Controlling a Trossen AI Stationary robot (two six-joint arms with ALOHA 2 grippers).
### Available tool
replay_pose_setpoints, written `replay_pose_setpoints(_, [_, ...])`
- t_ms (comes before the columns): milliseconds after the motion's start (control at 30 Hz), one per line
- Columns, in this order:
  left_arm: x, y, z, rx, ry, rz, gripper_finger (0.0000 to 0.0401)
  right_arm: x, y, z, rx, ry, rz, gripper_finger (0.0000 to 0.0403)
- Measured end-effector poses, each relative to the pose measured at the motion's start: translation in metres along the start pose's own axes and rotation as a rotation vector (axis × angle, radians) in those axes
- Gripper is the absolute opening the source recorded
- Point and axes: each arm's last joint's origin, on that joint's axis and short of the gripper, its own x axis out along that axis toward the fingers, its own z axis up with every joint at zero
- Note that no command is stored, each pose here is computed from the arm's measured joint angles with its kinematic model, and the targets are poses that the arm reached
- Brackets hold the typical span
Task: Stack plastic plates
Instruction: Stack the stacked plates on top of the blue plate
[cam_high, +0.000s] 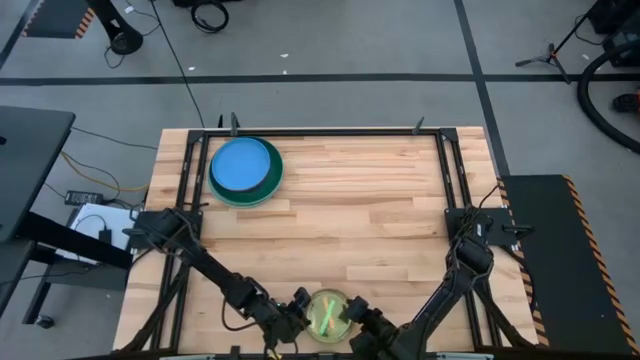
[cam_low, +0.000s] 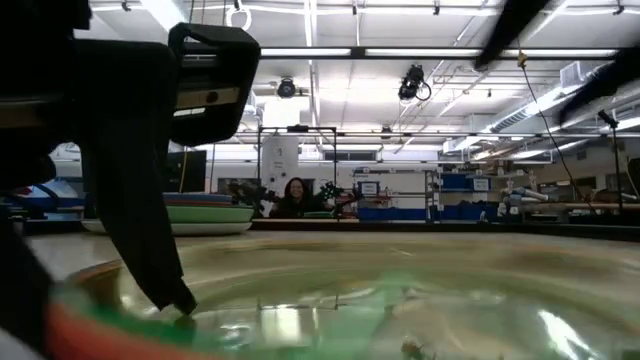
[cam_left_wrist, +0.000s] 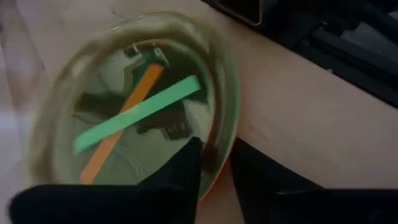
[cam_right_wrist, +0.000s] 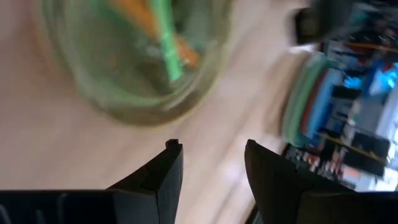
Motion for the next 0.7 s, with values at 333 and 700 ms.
replay_pose_setpoints(333, [-0.017,0.019,-0.001,0.010,0.105,0.110,0.0014,-0.019,-0.047,-0.008,0.183,0.050,-0.175,0.0161])
replay_pose_setpoints(700, [-0.106,0.123,-0.002,-0.265,0.258,0.323,0.0010,-0.014,-0.057,-0.010,0.427,0.042,-0.230,0.0161])
